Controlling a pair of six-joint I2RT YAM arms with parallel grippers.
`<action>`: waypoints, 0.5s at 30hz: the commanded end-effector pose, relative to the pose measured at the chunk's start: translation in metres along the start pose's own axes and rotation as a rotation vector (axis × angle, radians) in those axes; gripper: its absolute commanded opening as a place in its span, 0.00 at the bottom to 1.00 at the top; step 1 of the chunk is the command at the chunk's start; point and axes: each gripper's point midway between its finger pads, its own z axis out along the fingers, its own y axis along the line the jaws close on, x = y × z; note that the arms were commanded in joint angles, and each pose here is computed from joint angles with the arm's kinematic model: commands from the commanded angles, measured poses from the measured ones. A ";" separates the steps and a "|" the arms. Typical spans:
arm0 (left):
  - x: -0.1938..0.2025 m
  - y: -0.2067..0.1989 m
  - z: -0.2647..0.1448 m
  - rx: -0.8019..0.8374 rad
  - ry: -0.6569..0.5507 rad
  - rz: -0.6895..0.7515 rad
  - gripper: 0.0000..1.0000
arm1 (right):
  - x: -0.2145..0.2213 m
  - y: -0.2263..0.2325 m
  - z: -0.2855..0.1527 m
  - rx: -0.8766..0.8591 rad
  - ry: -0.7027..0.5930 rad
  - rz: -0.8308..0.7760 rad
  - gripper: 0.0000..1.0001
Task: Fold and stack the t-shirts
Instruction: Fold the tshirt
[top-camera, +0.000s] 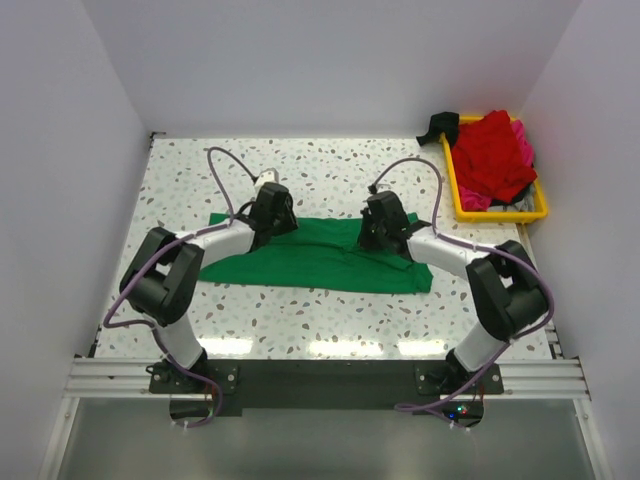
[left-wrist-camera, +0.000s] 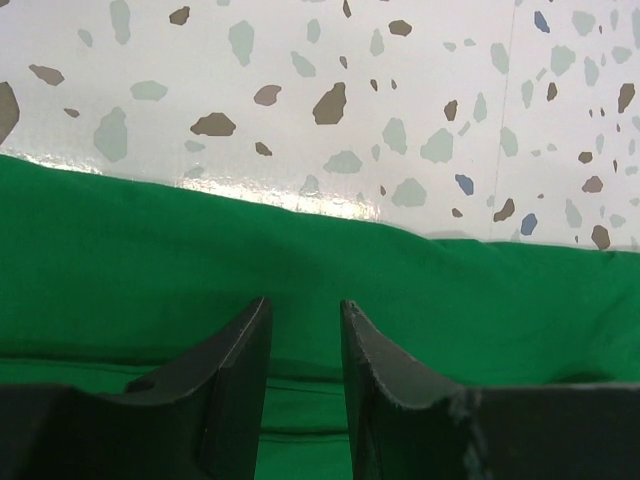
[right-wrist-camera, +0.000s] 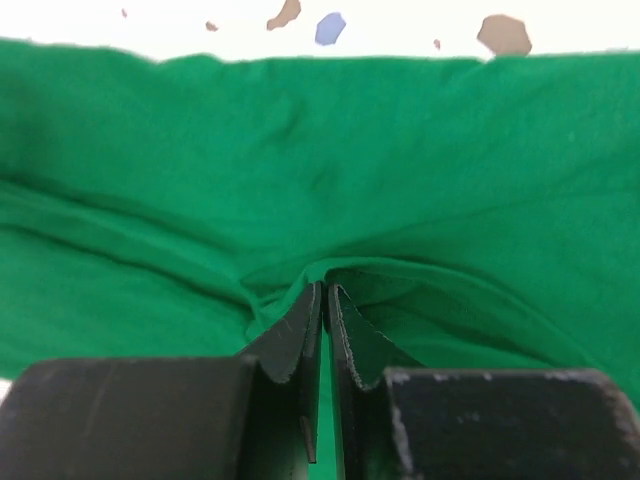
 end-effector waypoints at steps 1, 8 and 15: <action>-0.012 -0.016 0.000 0.040 -0.035 0.032 0.38 | -0.005 0.015 -0.015 -0.060 -0.045 0.016 0.08; -0.004 -0.018 0.000 0.038 -0.025 0.044 0.38 | 0.014 0.020 -0.021 -0.081 -0.018 0.004 0.08; 0.003 -0.014 0.002 0.021 -0.014 0.051 0.38 | 0.032 0.020 -0.025 -0.088 0.001 0.004 0.08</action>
